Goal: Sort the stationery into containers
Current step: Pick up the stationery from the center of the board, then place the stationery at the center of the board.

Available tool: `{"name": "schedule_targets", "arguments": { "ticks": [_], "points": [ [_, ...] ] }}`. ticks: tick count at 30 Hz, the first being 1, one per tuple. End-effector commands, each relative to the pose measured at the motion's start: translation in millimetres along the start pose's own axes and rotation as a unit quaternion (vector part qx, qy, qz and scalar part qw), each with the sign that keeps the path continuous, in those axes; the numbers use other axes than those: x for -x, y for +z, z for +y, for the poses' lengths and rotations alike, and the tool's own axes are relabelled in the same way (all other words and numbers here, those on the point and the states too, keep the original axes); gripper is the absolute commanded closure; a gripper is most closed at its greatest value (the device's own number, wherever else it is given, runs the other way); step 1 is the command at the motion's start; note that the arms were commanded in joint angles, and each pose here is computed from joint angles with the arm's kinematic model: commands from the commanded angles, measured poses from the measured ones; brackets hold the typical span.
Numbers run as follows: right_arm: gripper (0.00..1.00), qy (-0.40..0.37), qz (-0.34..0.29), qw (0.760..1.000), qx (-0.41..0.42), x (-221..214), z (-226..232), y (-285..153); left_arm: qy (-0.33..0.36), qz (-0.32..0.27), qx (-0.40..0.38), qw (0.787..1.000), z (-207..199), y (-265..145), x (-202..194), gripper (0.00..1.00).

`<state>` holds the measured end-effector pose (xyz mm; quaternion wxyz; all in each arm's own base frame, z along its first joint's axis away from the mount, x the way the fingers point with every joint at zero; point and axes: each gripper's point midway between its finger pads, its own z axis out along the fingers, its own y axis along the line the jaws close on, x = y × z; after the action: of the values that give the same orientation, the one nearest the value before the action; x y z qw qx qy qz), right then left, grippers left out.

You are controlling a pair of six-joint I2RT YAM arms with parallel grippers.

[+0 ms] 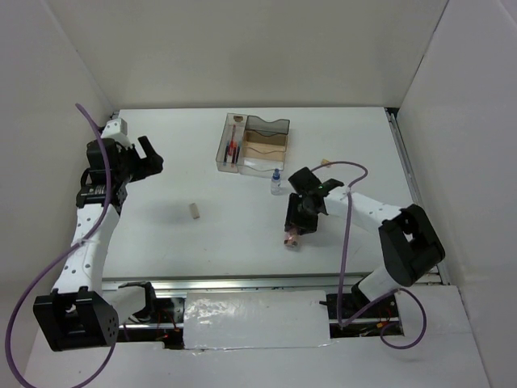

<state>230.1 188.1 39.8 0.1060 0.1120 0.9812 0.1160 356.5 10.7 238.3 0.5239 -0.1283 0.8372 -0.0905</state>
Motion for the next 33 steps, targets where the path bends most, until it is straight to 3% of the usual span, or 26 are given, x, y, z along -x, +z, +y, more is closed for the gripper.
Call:
{"name": "schedule_targets", "arguments": {
  "ticks": [1,7,11,17,24,30,33],
  "points": [
    [0.79,-0.099,-0.123,0.987,0.019,56.7,10.5,-37.7,0.020,-0.030,-0.009,0.999,-4.2,-7.0,11.2,0.04],
    [0.99,-0.201,-0.198,0.959,-0.011,113.3,7.8,-72.4,0.015,-0.024,-0.017,0.999,-8.0,-7.4,12.3,0.04],
    [1.00,-0.250,-0.191,0.948,-0.048,133.2,-13.3,-79.6,0.019,-0.028,-0.021,0.999,-9.9,-9.0,15.3,0.04],
    [1.00,-0.336,-0.160,0.924,-0.087,144.9,-39.9,-47.8,0.011,-0.021,-0.027,0.999,-11.5,-5.4,12.1,0.05],
    [1.00,-0.359,-0.126,0.921,-0.088,154.1,-57.9,-10.9,0.013,-0.023,-0.027,0.999,-11.3,-4.9,14.3,0.04],
    [0.85,-0.388,-0.120,0.912,-0.057,164.3,-59.4,11.7,0.006,-0.015,-0.031,0.999,-13.9,-2.3,13.6,0.04],
    [0.69,-0.385,-0.109,0.915,-0.047,167.7,-62.8,14.5,0.005,-0.017,-0.032,0.999,-14.5,-2.9,15.2,0.04]
  ]
}}
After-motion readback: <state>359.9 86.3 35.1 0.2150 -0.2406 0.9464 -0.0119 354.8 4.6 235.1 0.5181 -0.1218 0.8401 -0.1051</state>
